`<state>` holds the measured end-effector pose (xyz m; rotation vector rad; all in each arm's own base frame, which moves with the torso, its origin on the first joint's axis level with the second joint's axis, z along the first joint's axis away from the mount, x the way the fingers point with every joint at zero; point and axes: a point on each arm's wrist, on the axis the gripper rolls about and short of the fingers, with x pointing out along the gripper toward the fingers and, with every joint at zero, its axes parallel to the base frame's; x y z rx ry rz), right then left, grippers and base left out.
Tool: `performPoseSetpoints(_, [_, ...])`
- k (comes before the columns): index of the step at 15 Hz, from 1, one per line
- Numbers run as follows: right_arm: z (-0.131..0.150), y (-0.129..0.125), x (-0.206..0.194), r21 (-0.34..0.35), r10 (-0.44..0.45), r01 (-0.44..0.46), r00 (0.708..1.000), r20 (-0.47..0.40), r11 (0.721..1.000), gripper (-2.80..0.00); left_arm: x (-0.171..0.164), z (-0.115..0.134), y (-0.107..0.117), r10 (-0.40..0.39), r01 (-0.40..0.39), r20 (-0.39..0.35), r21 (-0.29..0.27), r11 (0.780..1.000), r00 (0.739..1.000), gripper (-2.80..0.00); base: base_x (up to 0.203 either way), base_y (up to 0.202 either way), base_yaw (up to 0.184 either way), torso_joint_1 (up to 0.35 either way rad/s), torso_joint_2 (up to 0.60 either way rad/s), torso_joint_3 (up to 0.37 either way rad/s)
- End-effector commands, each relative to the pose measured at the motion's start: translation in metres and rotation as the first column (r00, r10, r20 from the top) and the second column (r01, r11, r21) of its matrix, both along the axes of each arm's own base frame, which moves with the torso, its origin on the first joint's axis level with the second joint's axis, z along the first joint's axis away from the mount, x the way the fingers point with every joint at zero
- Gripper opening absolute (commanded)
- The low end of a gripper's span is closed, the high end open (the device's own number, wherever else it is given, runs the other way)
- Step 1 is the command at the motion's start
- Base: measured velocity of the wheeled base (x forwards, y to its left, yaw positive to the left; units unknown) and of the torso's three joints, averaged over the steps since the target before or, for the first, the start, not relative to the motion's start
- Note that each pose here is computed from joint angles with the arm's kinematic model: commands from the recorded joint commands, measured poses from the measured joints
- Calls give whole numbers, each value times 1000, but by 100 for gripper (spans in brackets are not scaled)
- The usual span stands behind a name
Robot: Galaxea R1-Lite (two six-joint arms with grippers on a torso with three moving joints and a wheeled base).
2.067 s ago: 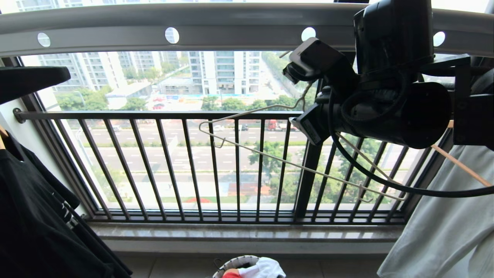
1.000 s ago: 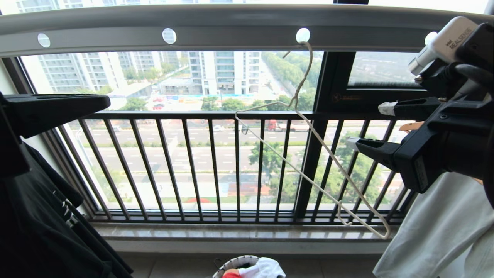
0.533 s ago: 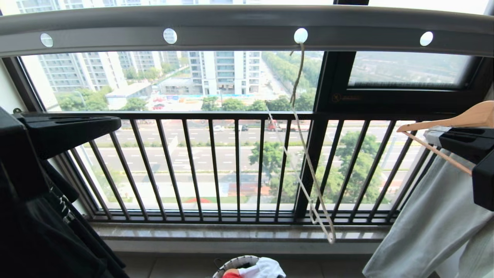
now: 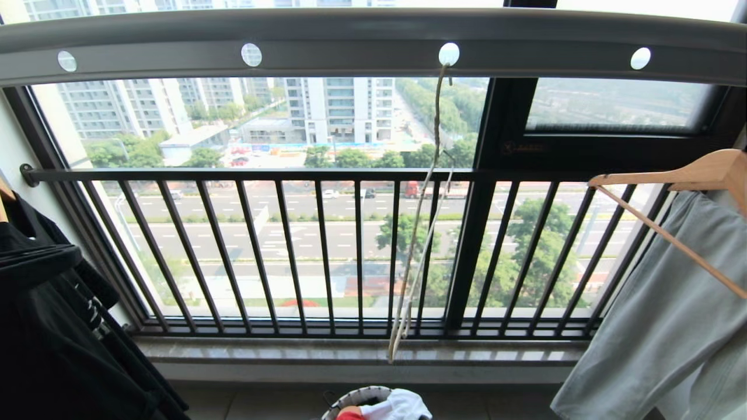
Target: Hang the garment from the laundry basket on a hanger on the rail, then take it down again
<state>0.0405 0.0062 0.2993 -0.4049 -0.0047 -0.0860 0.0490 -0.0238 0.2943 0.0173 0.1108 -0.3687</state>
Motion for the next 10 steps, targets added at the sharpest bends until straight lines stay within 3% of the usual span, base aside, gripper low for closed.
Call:
performPoseSetpoints(1, [-1, -14, -28, 47, -155, 152, 984, 83, 987, -280, -29, -5, 20, 164, -162, 66, -42, 986, 984, -280, 0, 0, 0, 0, 0, 0])
performPoseSetpoints(4, [9, -19, -53, 102, -290, 276, 941, 174, 956, -280, -47, -18, 28, 343, -337, 89, -69, 939, 935, -280, 0, 0, 0, 0, 0, 0])
performPoseSetpoints(6, [7, -20, -67, 117, -351, 334, 915, 197, 935, -280, -63, -28, 30, 390, -381, 117, -91, 920, 913, -280, 0, 0, 0, 0, 0, 0])
performPoseSetpoints(10, [-2, -18, -84, 116, -448, 433, 873, 193, 894, -280, -86, -35, 29, 504, -487, 180, -132, 863, 845, -280, 0, 0, 0, 0, 0, 0])
